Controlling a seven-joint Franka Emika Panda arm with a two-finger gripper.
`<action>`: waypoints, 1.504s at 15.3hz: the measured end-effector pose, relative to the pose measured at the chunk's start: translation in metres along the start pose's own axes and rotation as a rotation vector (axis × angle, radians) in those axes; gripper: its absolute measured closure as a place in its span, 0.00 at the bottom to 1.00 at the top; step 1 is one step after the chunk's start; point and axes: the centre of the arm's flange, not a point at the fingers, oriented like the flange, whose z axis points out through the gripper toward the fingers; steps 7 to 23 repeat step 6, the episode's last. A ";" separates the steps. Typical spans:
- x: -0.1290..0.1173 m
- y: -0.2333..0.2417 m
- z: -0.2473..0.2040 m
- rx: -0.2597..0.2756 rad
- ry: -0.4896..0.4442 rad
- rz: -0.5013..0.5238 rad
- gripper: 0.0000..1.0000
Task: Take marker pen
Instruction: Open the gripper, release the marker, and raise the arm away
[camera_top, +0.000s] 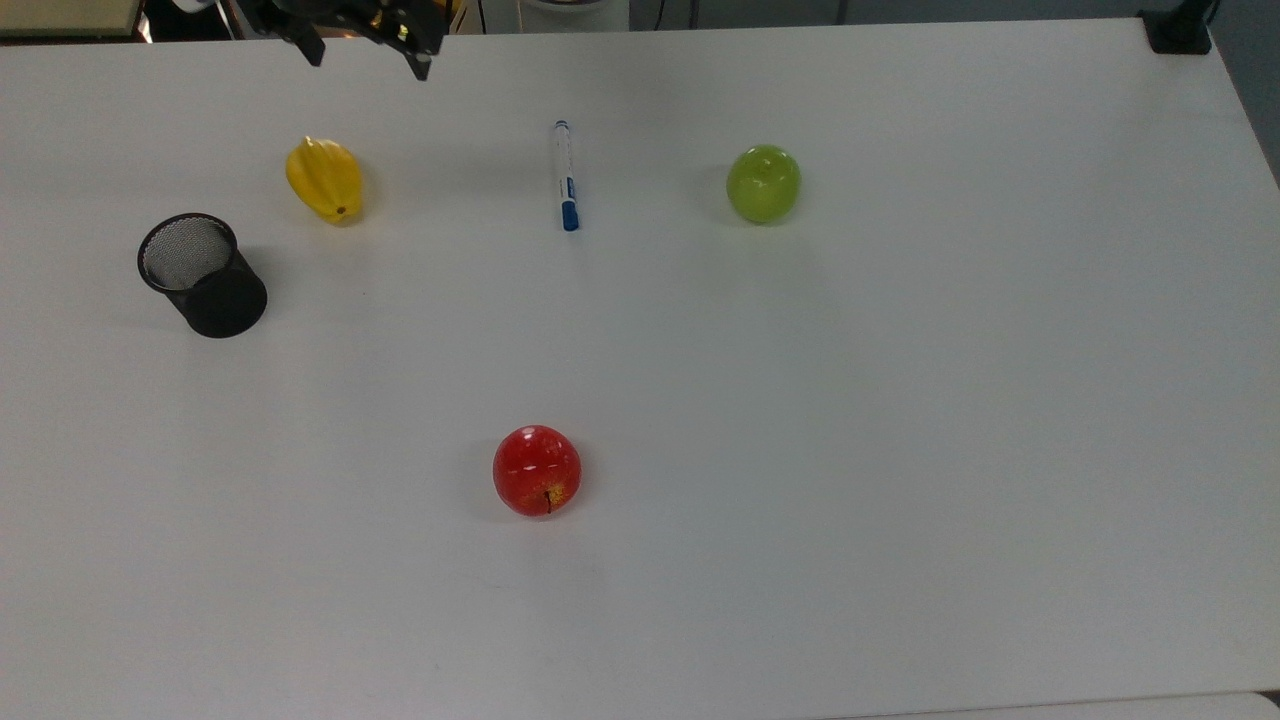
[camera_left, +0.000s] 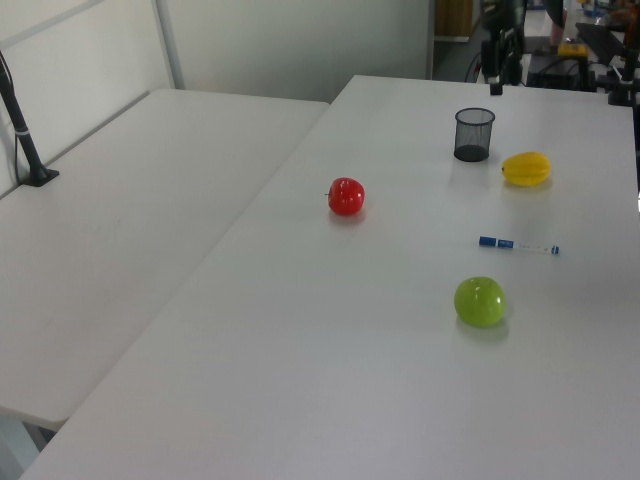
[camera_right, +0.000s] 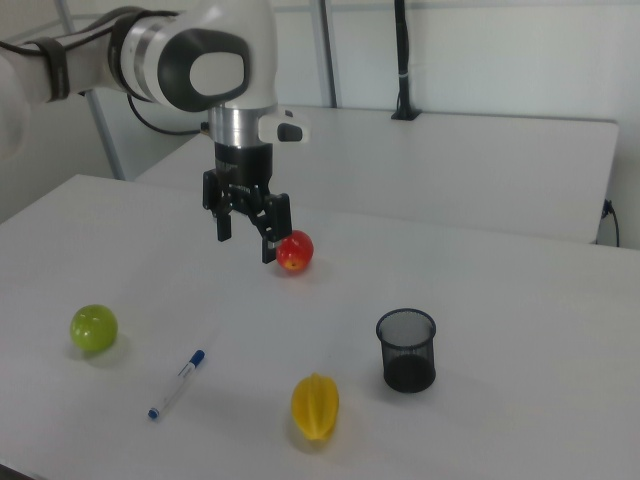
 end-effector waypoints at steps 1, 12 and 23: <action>-0.006 0.009 -0.010 0.005 0.019 0.015 0.00; -0.015 0.012 -0.021 0.006 0.037 0.033 0.00; -0.015 0.012 -0.021 0.006 0.037 0.033 0.00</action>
